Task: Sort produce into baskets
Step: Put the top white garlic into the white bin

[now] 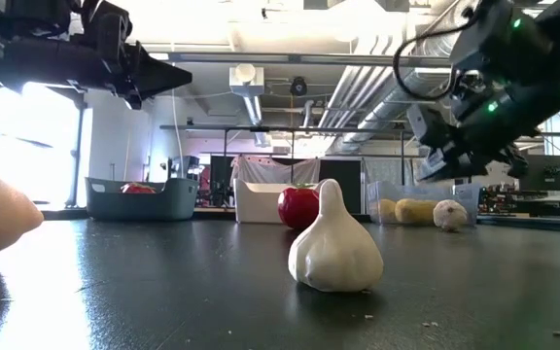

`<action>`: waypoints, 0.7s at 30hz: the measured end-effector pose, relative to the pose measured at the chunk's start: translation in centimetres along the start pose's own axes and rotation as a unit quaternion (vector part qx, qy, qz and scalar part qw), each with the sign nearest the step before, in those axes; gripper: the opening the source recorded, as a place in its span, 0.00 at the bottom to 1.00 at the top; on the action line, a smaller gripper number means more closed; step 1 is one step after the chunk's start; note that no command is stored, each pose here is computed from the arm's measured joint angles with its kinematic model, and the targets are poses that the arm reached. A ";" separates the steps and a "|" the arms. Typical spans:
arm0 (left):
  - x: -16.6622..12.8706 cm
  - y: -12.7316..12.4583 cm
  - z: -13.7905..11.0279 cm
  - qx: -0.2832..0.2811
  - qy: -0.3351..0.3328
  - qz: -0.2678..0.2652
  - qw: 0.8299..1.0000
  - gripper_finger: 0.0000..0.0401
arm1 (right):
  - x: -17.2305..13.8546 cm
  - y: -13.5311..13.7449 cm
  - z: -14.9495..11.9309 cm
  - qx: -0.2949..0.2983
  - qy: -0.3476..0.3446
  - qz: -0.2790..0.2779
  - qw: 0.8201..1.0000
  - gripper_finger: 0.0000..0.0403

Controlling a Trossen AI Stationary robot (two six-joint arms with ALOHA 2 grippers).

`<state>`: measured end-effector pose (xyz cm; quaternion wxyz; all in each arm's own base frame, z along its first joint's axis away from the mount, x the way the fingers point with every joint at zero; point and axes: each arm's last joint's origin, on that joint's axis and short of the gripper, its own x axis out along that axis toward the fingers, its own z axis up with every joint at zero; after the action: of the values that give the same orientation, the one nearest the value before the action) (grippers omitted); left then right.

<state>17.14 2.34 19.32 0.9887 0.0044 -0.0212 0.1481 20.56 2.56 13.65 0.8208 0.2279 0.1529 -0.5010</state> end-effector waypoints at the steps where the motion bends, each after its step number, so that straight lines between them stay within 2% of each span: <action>1: 0.0 0.0 0.0 0.000 0.000 0.000 1.000 0.00 | 0.2 -0.2 0.0 0.004 0.010 -0.007 1.000 0.17; 7: 0.0 0.0 0.0 0.000 0.000 0.000 1.000 0.00 | 0.9 -0.8 0.3 -0.004 0.015 -0.035 0.999 0.49; 11: 0.0 0.0 0.0 0.000 0.001 0.002 1.000 0.00 | 1.2 -1.0 0.6 -0.012 -0.003 -0.049 0.999 0.64; 14: 0.0 0.0 0.0 0.000 0.000 0.002 1.000 0.00 | 1.5 -1.1 0.8 -0.014 -0.002 -0.058 0.998 0.68; 21: 0.0 0.0 0.0 0.001 0.001 0.002 1.000 0.00 | 2.8 -1.4 -0.5 -0.025 0.007 -0.089 0.996 0.69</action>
<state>17.14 2.35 19.32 0.9885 0.0049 -0.0203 0.1500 20.54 0.21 11.55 0.7772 0.1966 0.1908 -0.5665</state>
